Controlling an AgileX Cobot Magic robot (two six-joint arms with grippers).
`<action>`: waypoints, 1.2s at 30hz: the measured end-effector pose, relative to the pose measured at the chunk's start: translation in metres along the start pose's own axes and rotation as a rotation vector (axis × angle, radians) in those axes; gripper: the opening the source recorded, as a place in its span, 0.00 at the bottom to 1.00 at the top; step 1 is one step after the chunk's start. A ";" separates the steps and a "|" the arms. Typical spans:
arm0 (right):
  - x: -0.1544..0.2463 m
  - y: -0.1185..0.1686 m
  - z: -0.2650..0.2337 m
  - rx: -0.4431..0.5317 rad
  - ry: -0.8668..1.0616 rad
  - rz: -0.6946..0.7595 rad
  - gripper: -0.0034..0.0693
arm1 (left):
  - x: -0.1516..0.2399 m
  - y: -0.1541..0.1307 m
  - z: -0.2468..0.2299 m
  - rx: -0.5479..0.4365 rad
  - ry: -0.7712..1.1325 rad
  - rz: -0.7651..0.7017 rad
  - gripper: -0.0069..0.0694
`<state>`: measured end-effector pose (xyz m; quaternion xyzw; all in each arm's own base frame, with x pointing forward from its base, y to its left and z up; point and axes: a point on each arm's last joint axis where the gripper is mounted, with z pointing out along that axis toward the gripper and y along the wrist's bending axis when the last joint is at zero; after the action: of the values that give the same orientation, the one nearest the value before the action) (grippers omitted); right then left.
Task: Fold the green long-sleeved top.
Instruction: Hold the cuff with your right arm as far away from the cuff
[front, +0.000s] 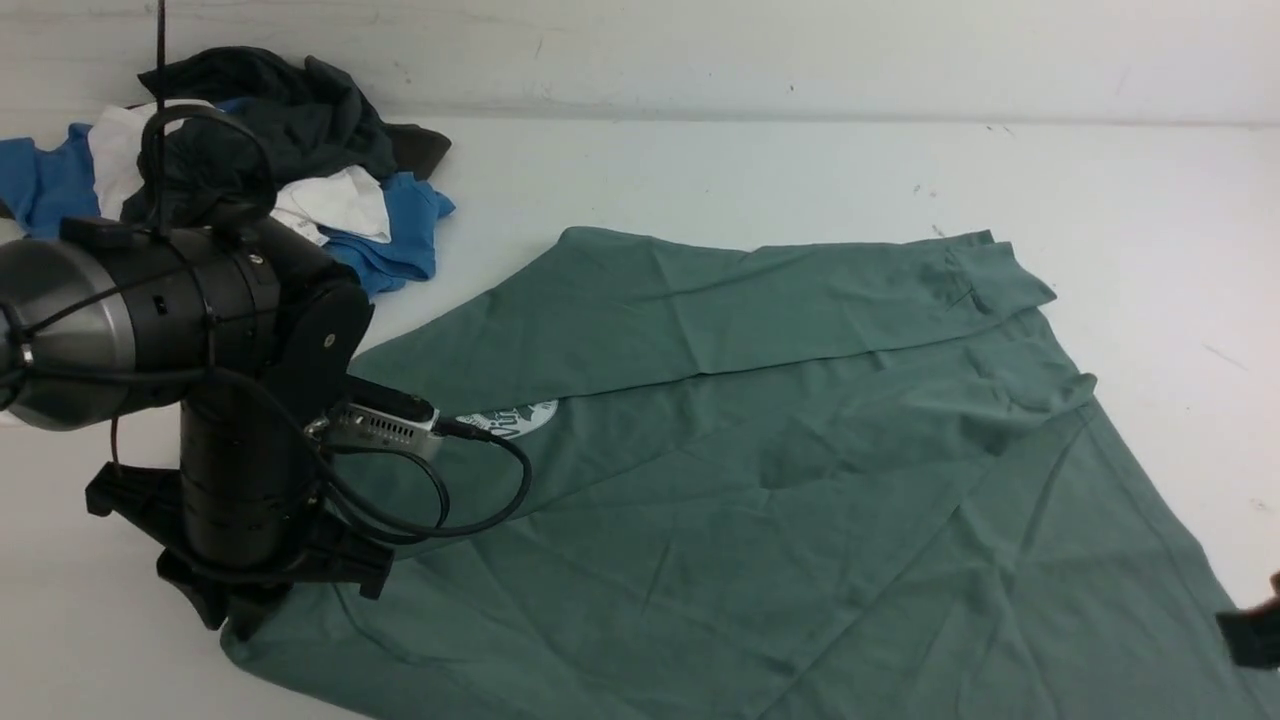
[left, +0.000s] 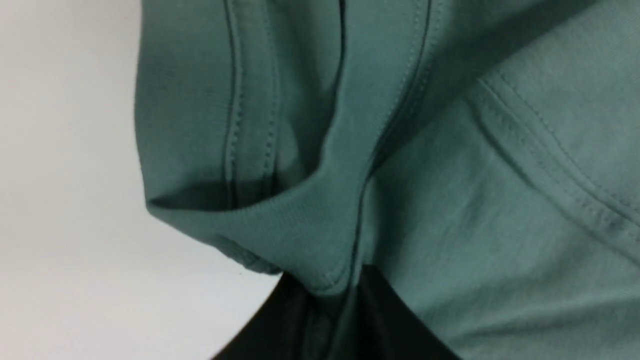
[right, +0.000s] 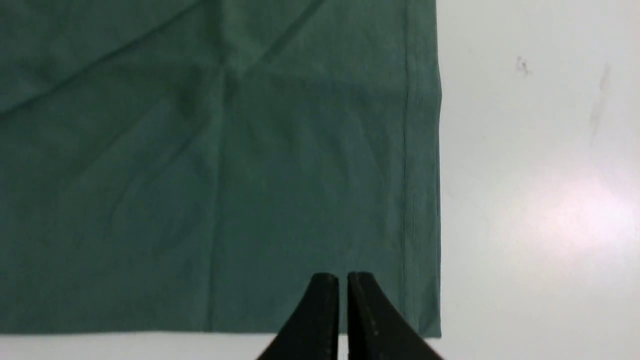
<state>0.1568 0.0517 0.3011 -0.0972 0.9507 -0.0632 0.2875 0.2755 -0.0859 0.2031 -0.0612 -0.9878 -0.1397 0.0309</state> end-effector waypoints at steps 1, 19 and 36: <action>-0.003 0.000 -0.001 0.000 -0.011 0.003 0.12 | 0.000 0.000 0.000 -0.003 -0.001 0.001 0.27; -0.159 -0.044 0.072 -0.010 0.032 0.177 0.48 | -0.019 0.009 -0.031 -0.031 -0.136 -0.017 0.50; -0.228 -0.089 0.315 -0.052 0.089 0.086 0.49 | -0.025 0.007 -0.044 0.023 -0.170 -0.044 0.50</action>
<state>0.5323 -0.0049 0.1789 -0.0607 0.9672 -0.0303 0.2447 0.3033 -0.0947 0.2451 -0.0508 -0.9895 -0.1236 -0.0552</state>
